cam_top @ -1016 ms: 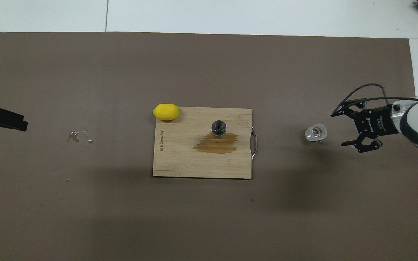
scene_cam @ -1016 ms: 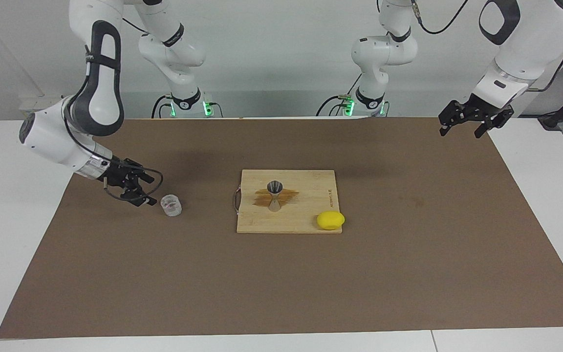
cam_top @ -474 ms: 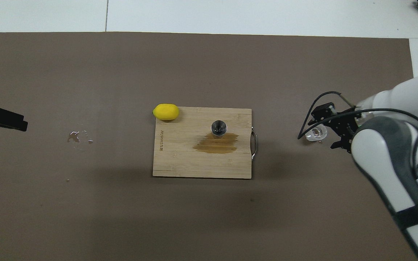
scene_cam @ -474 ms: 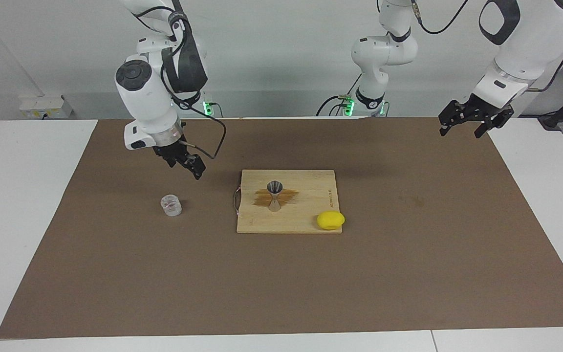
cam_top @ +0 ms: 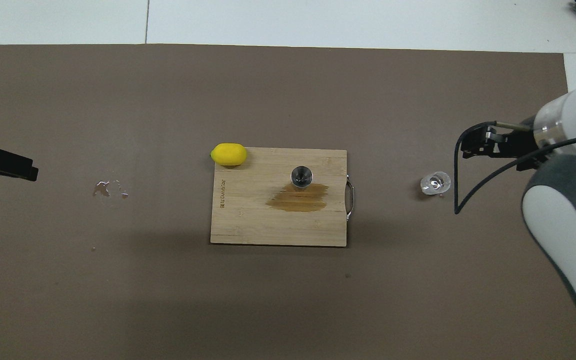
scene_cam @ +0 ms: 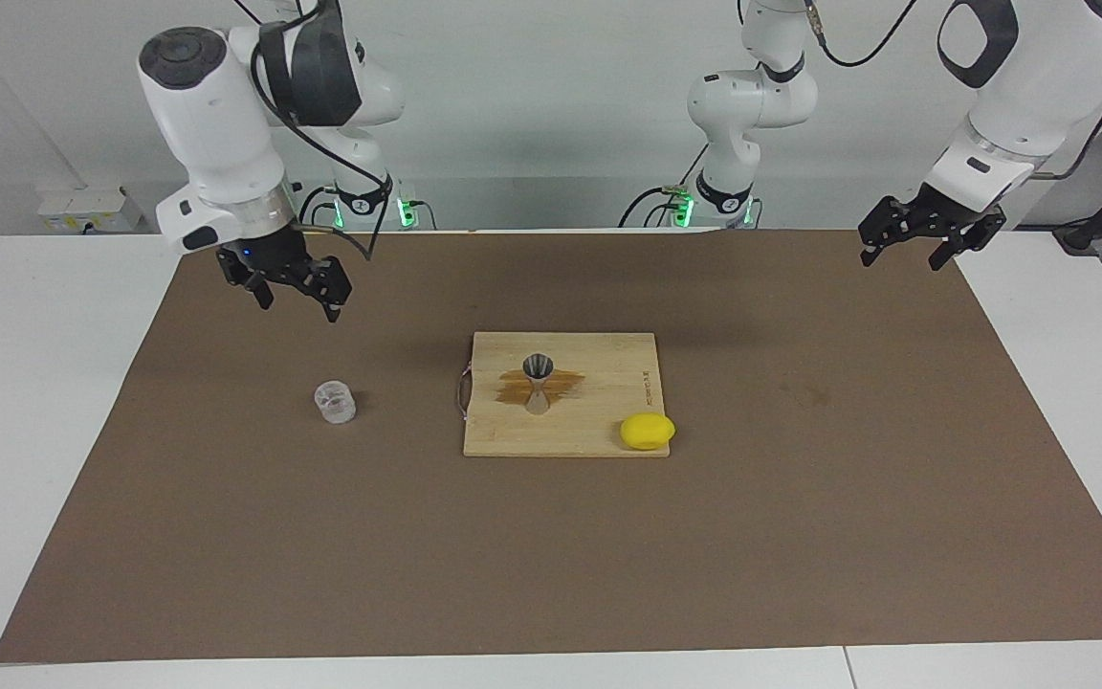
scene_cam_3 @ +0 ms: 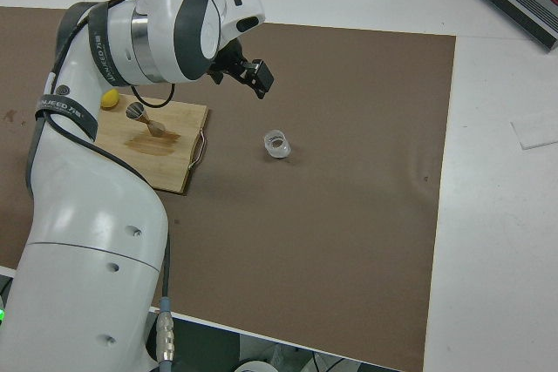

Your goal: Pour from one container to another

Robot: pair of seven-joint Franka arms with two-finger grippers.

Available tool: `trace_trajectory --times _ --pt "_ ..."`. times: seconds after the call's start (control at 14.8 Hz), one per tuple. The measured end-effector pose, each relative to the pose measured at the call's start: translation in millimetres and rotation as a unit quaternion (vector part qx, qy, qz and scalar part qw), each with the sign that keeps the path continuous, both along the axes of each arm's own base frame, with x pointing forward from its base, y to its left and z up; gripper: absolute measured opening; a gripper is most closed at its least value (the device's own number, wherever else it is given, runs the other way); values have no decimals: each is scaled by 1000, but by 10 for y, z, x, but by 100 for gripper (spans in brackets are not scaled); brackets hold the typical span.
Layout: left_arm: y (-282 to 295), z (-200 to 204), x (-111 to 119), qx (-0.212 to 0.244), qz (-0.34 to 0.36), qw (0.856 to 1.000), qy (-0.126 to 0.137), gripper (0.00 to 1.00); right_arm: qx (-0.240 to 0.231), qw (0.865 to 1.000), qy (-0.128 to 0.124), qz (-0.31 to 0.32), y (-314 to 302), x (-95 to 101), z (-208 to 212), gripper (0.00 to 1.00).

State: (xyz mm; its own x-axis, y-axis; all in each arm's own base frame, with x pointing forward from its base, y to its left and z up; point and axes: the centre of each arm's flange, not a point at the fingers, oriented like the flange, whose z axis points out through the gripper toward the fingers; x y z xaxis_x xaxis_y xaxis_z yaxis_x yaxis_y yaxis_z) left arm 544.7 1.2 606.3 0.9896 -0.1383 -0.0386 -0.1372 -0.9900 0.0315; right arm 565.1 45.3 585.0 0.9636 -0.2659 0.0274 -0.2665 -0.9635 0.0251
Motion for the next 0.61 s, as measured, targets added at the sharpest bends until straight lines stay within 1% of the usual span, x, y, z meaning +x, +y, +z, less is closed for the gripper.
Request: trace_trajectory --times 0.2,0.41,0.61 --pt "5 0 0 0 0 1000 0 100 -1 1000 14 -10 -157 -76 203 100" --pt "22 0 0 0 2 1000 0 100 -3 999 34 -11 -163 -169 220 100" --pt "25 0 0 0 2 1000 0 100 2 999 42 -11 -147 -203 188 100"
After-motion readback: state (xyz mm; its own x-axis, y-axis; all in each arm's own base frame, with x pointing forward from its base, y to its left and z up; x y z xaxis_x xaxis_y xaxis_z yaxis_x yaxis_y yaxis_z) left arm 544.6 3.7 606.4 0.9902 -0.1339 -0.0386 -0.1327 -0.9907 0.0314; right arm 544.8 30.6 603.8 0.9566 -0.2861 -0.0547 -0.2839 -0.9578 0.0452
